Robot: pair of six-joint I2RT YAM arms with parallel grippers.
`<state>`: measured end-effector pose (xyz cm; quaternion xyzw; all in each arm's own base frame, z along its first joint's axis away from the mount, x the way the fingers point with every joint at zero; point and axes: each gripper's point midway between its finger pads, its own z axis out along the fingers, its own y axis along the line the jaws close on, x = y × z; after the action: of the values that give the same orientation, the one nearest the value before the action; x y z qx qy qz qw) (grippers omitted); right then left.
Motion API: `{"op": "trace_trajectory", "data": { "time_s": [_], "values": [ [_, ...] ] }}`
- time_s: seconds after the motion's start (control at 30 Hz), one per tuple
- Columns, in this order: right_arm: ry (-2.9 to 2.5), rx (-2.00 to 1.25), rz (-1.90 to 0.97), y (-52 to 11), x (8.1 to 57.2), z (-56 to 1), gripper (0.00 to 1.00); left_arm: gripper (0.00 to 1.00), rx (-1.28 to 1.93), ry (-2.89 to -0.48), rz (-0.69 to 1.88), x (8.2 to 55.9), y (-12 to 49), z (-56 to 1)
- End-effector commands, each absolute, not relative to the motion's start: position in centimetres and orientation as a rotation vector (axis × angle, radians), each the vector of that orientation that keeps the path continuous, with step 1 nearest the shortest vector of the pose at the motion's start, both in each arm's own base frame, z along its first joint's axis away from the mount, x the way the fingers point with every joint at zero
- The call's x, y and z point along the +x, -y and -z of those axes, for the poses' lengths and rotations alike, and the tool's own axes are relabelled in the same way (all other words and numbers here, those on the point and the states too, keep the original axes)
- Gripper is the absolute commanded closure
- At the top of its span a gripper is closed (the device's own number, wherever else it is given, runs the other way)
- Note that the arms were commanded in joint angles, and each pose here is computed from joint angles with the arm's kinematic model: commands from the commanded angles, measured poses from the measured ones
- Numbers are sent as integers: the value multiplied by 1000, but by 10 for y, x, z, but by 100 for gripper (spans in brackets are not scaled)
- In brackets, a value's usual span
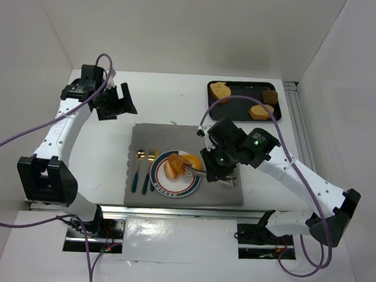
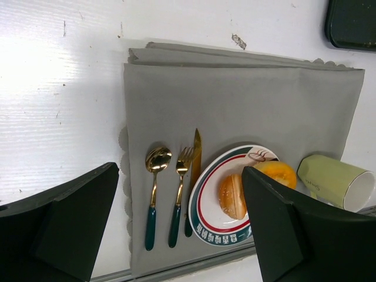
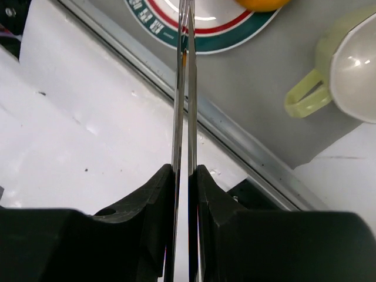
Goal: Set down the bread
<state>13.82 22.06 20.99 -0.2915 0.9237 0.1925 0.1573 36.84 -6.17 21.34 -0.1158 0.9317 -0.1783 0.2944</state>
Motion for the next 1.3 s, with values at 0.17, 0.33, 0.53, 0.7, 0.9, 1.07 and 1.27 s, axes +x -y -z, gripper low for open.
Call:
{"op": "trace_trajectory", "data": {
  "time_s": [0.17,0.33,0.53,0.7,0.9,1.07,1.27],
  "values": [
    [-2699,-848,-545,-216,113,-204,61,0,-275,-2402,467,370,58,-242],
    [-2637,-832,-578,-223,121,-229,38,0,-271,-2403,478,370,60,-242],
    [-2566,-789,-538,-225,137,-258,40,0,-266,-2403,491,369,62,-242],
    [-2375,-412,-300,-206,219,-294,40,0,-273,-2403,506,370,64,-239],
    [-2231,150,-25,-129,303,-282,40,0,-267,-2412,528,368,67,-234],
    [-2060,382,256,-77,332,-265,40,0,-267,-2412,560,370,71,-233],
    [-2143,550,132,-21,356,-189,40,0,-256,-2424,567,371,72,-229]
  ]
}}
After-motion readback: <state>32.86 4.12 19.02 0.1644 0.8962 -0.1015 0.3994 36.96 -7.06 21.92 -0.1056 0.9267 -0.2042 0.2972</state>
